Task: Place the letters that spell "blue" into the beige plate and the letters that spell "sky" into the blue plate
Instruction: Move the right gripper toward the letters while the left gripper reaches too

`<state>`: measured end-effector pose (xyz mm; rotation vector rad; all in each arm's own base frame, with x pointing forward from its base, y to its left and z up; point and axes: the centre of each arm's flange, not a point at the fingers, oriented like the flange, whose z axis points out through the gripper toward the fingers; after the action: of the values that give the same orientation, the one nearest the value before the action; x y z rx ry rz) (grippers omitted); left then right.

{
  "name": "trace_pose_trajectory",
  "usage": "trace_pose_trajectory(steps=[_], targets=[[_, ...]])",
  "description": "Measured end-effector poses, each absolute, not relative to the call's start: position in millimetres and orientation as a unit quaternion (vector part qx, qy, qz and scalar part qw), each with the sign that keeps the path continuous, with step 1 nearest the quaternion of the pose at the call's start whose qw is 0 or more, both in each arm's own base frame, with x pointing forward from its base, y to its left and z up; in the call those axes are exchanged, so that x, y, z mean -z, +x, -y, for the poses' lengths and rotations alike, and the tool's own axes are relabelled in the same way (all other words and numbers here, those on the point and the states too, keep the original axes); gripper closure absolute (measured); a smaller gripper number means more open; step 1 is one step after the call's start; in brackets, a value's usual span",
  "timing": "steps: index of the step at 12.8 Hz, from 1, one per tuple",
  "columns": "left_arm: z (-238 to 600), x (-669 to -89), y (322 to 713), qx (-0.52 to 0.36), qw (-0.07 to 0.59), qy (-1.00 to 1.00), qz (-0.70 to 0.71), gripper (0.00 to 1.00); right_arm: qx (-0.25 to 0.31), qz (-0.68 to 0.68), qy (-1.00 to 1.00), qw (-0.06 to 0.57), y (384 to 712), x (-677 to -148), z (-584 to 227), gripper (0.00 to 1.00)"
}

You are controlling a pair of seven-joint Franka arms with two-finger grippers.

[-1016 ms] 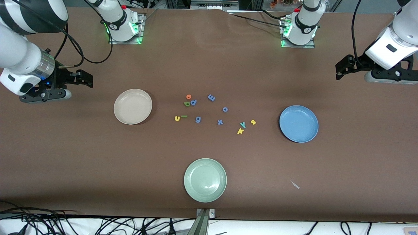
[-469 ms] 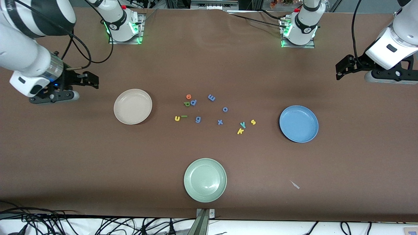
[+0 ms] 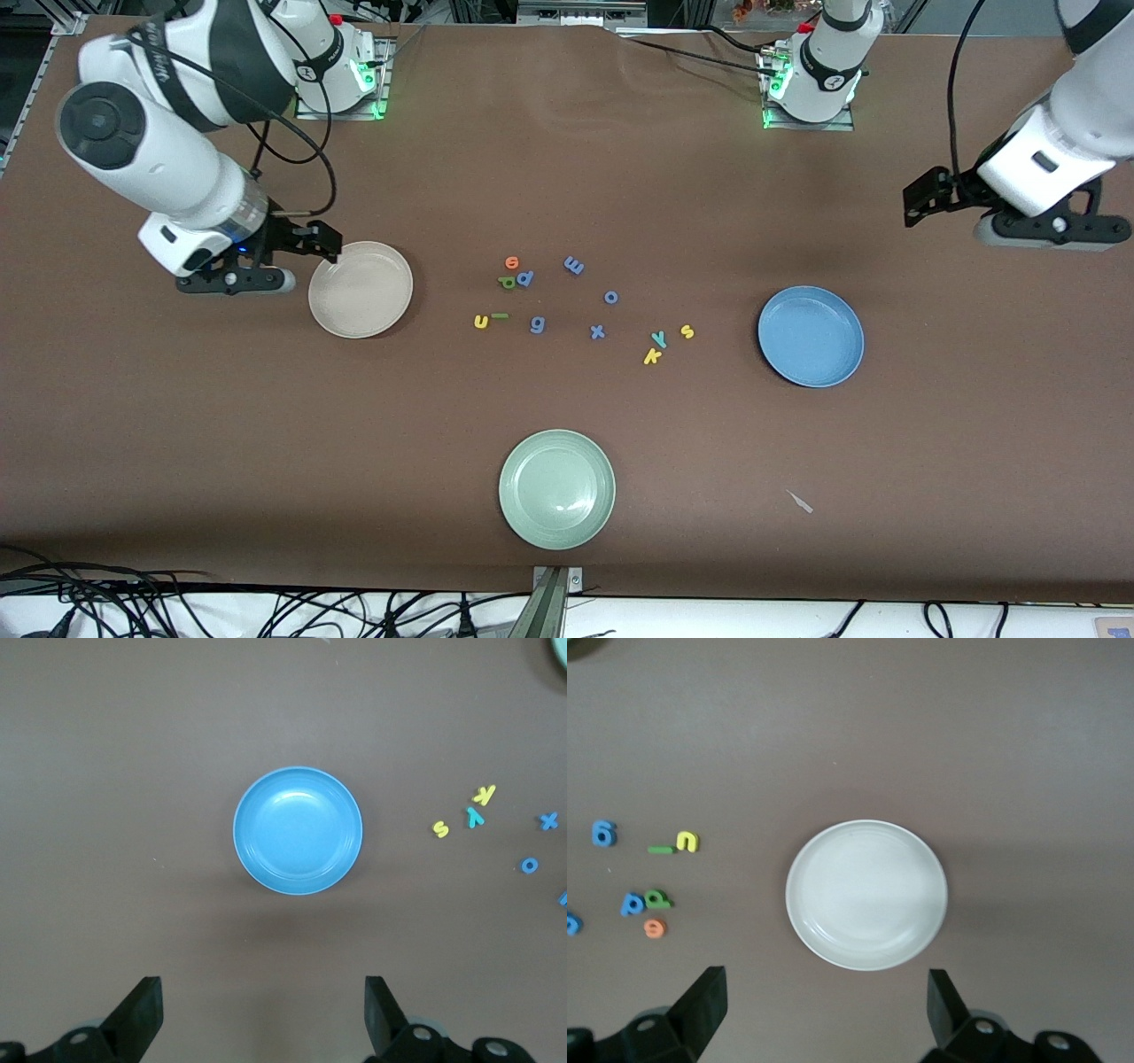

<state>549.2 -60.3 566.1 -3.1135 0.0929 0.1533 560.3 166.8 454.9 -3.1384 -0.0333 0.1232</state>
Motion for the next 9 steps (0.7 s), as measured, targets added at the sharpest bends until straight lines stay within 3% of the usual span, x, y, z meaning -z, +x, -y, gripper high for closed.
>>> trace_pose_trajectory(steps=[5, 9], targets=[[115.1, -492.2, 569.0, -0.110, 0.012, -0.992, -0.055, 0.00, -0.017, -0.026, -0.999, 0.043, 575.3, -369.5, -223.8, 0.00], [186.6, -417.4, 590.4, -0.137, 0.024, -0.990, 0.005, 0.00, -0.015, -0.045, -0.999, -0.003, 578.0, -309.5, -260.3, 0.00]])
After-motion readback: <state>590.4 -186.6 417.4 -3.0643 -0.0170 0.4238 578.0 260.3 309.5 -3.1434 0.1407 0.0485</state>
